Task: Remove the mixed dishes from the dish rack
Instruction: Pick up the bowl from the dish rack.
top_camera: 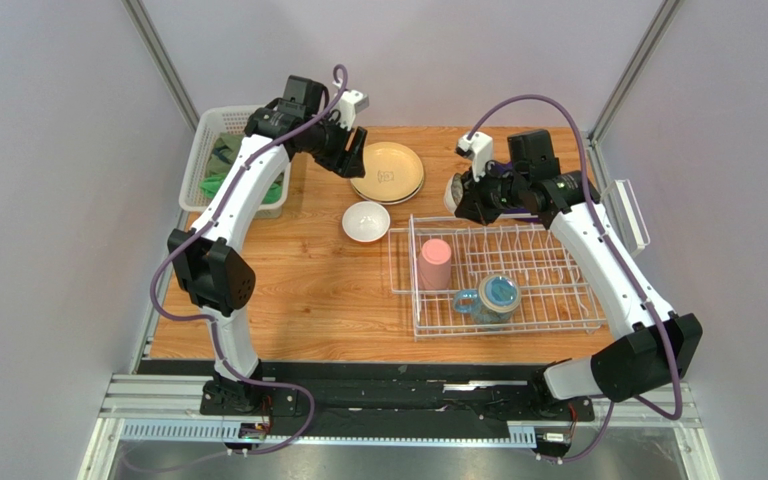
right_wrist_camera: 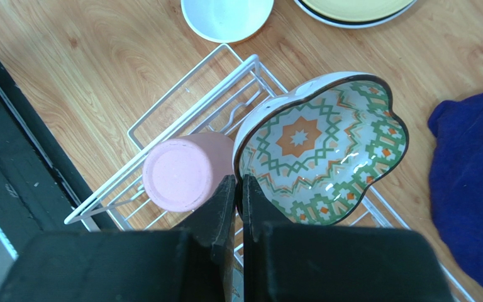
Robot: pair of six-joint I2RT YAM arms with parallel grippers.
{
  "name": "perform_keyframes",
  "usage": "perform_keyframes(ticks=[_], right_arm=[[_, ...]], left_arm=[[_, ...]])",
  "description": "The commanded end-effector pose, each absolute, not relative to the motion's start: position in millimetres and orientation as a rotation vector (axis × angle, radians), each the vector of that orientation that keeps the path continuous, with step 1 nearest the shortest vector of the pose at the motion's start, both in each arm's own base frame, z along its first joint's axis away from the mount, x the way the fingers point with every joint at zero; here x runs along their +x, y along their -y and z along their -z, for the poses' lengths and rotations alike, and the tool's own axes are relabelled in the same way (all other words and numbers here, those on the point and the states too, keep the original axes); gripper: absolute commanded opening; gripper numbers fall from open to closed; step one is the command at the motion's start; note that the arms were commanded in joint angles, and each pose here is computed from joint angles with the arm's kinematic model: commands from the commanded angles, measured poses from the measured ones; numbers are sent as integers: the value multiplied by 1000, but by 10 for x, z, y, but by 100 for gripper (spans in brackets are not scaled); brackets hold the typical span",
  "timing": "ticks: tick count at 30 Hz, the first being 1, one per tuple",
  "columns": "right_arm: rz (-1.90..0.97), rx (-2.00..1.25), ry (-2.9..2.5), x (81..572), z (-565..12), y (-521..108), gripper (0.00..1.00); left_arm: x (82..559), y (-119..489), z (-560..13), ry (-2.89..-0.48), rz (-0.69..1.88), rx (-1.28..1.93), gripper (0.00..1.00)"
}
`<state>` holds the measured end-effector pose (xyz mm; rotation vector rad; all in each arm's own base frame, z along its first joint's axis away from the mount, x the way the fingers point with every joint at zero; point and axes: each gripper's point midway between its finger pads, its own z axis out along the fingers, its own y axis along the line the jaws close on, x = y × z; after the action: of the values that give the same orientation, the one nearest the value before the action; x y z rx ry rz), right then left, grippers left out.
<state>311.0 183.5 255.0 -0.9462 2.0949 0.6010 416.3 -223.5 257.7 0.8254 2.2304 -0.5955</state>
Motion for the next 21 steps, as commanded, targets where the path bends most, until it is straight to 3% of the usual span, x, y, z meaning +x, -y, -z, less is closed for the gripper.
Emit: perform_keyframes(ticks=[1,21], right_arm=[[-403,-1032,-1975,3109,-2837,-1887,0],[-73,-1490,-1826,2692,-2477,-2788,0]], left_arm=[[3903,2290,-2956,-2201,609,878,66],[3609,2624,-2993,-2179,544,1145,65]])
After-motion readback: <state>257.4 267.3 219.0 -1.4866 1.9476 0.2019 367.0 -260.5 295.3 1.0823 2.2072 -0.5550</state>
